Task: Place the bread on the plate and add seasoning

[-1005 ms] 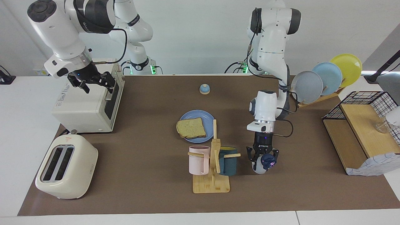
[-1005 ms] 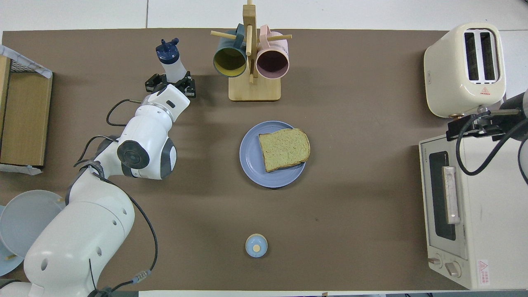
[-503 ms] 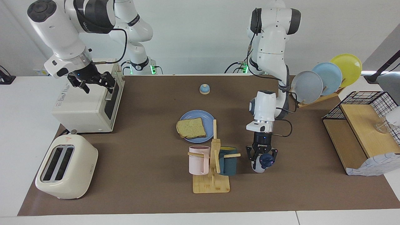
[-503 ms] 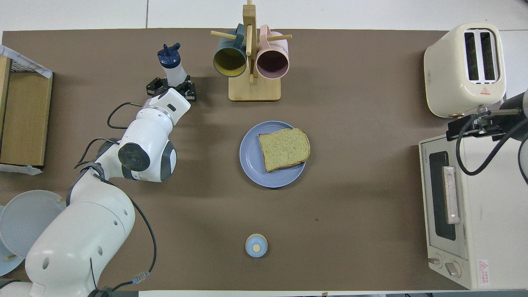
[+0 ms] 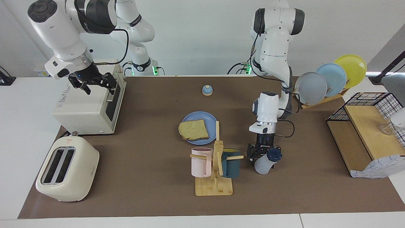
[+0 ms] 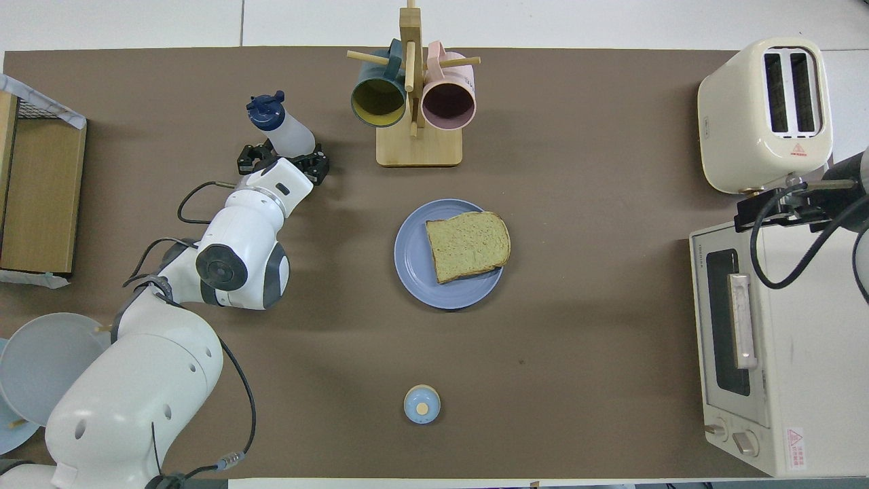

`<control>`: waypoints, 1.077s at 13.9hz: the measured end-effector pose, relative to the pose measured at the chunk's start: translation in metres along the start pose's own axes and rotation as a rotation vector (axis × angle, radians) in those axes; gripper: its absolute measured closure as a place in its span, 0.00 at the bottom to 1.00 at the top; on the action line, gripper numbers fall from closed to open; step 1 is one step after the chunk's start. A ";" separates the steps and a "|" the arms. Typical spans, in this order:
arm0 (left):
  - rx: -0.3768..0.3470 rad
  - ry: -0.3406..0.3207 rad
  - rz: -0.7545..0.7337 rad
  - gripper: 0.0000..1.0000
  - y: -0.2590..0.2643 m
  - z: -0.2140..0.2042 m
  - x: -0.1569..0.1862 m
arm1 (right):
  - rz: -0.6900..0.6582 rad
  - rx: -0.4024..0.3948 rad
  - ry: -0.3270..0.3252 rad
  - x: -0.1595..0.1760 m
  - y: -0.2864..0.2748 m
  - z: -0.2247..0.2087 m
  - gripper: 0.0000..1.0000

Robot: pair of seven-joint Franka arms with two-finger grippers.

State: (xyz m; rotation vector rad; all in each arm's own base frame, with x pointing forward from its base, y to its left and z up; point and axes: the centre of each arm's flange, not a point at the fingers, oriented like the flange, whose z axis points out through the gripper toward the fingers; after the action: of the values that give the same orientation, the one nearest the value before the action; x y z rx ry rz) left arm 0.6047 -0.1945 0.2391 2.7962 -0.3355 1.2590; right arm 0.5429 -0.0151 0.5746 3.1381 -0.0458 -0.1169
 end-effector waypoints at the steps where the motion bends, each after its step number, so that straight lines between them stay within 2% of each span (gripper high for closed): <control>1: 0.000 0.000 0.000 0.02 0.000 0.000 0.000 | 0.000 0.000 0.000 0.000 0.000 0.000 0.00; 8: 0.002 -0.011 -0.006 0.00 -0.003 -0.007 -0.005 | 0.000 0.000 0.000 0.000 0.000 0.000 0.00; 12: -0.008 -0.026 -0.029 0.00 -0.009 -0.053 -0.006 | 0.000 0.000 0.000 0.000 0.000 0.000 0.00; 13: -0.022 -0.049 -0.036 0.00 -0.006 -0.070 -0.002 | 0.000 0.000 0.000 0.000 0.000 0.000 0.00; 15: -0.074 -0.150 -0.041 0.00 0.009 -0.108 0.020 | 0.000 0.000 0.000 0.000 0.000 0.000 0.00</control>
State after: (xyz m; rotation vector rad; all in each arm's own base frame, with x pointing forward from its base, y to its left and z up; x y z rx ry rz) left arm 0.5365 -0.1914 0.3249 2.8252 -0.3233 1.0095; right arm 0.5429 -0.0151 0.5746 3.1381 -0.0458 -0.1169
